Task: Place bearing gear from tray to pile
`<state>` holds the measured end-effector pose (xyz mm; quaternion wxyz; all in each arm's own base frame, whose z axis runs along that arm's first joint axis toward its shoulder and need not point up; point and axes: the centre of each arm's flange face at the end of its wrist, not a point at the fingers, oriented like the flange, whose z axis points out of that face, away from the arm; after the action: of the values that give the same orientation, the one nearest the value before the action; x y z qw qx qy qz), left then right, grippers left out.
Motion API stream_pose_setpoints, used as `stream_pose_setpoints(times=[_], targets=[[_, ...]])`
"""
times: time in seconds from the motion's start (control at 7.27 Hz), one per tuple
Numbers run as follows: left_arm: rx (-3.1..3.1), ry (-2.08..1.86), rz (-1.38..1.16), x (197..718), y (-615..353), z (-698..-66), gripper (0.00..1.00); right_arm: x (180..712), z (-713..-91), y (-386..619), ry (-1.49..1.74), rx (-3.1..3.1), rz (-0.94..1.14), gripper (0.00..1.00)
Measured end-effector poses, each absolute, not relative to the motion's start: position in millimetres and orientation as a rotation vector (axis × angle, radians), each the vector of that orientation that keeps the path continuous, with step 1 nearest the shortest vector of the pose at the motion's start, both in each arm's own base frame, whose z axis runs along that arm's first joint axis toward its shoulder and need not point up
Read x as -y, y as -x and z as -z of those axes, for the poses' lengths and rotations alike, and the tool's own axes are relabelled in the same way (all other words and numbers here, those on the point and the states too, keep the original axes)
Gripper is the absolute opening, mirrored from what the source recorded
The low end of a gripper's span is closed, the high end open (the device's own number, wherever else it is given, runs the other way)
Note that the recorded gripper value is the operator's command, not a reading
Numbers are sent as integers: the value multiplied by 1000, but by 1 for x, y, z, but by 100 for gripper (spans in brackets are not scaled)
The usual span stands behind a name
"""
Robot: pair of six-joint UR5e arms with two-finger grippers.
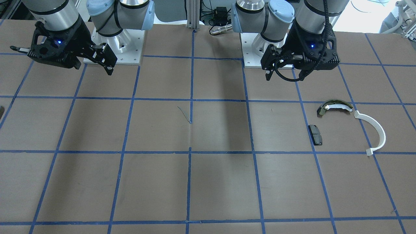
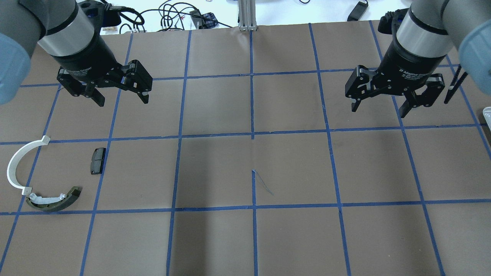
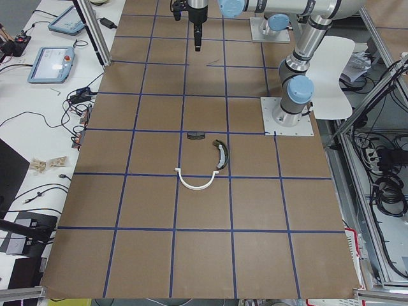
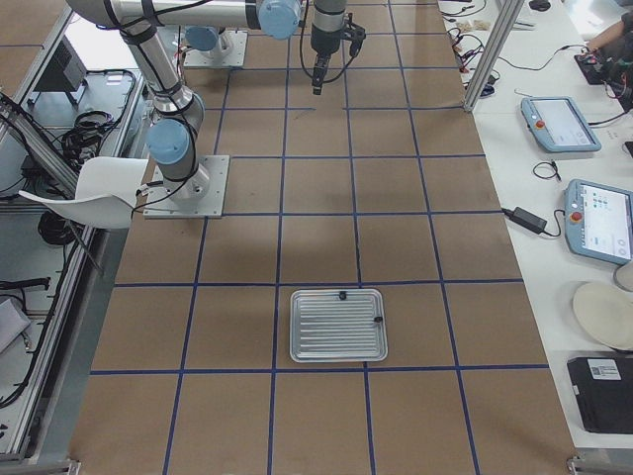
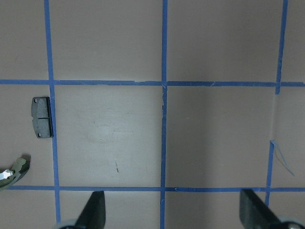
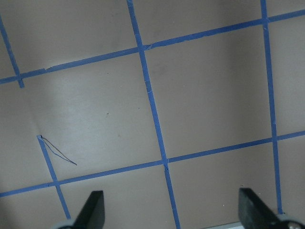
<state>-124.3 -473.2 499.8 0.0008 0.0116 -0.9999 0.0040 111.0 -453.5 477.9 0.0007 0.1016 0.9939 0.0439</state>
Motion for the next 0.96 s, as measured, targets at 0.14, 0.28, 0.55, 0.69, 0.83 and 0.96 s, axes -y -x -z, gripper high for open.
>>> stream_pose_setpoints(times=[0.14,0.28,0.55,0.69,0.83,0.96], targets=[[3140,-36,-14,473,124,-500,100,454,-477,-110,-320,-3124,-145,100],[3140,-36,-15,473,124,-500,100,454,-477,-110,-323,-3123,-145,100],[3140,-36,-14,472,124,-500,100,456,-476,-109,-341,-3118,-138,100],[3140,-35,-14,472,125,-500,100,456,-476,-109,-348,-3117,-137,100],[3140,-35,-14,472,125,-500,100,457,-476,-105,-355,-3115,-136,100],[3140,-35,-15,472,125,-501,100,460,-477,-94,-385,-3104,-135,100]])
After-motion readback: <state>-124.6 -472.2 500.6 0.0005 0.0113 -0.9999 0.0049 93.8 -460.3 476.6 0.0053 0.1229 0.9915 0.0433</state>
